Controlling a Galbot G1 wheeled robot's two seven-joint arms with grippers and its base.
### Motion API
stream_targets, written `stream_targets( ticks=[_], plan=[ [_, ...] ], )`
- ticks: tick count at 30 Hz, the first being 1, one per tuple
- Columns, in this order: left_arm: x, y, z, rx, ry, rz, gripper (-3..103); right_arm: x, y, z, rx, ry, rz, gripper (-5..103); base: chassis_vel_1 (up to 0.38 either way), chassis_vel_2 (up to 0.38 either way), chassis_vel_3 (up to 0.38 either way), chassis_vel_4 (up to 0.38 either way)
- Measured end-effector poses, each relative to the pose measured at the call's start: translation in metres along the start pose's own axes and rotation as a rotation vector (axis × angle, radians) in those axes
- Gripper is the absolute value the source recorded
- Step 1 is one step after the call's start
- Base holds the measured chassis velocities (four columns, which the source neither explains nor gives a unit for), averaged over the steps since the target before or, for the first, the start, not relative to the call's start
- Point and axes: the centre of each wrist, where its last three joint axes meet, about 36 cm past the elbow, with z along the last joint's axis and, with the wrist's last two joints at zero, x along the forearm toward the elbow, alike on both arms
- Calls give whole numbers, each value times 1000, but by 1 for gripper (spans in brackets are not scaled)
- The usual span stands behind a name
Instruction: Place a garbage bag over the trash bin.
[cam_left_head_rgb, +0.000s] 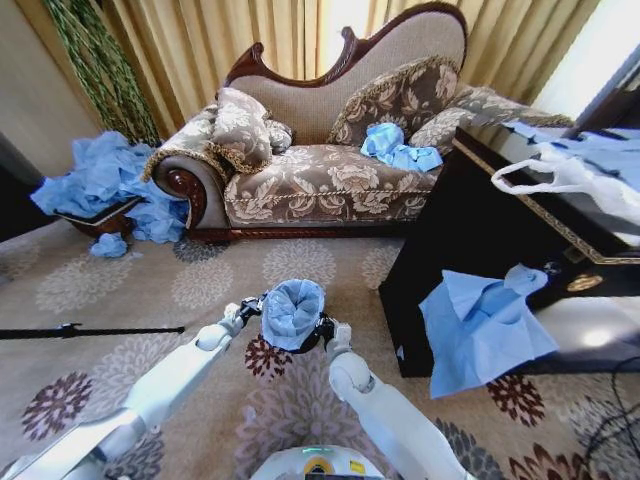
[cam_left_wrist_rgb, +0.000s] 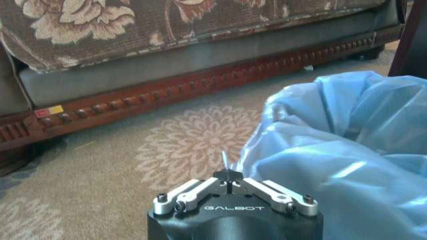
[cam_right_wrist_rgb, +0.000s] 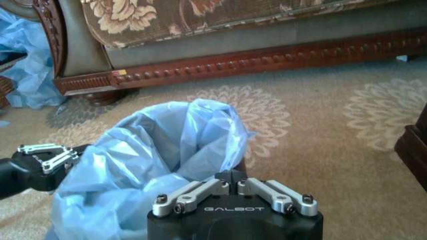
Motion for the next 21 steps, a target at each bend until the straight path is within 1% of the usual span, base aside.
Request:
stream_targets(
  ticks=[6,13,17,21],
  plan=[
    [0,0,1,2,1,-1,0,1,-5,-3,-4,-6,7,0,0,0,0,0],
    [-3,-4,2,5,2,4,0,1,-18,8,-3,6,38,0,0,0,0,0],
    [-3,-6,4,7,4,7,0,-1,-20,14,-2,15,44,0,0,0,0,0],
    [-2,-8,5,7,6,9,0,0,-17,14,-4,0,50,0,0,0,0,0]
  ],
)
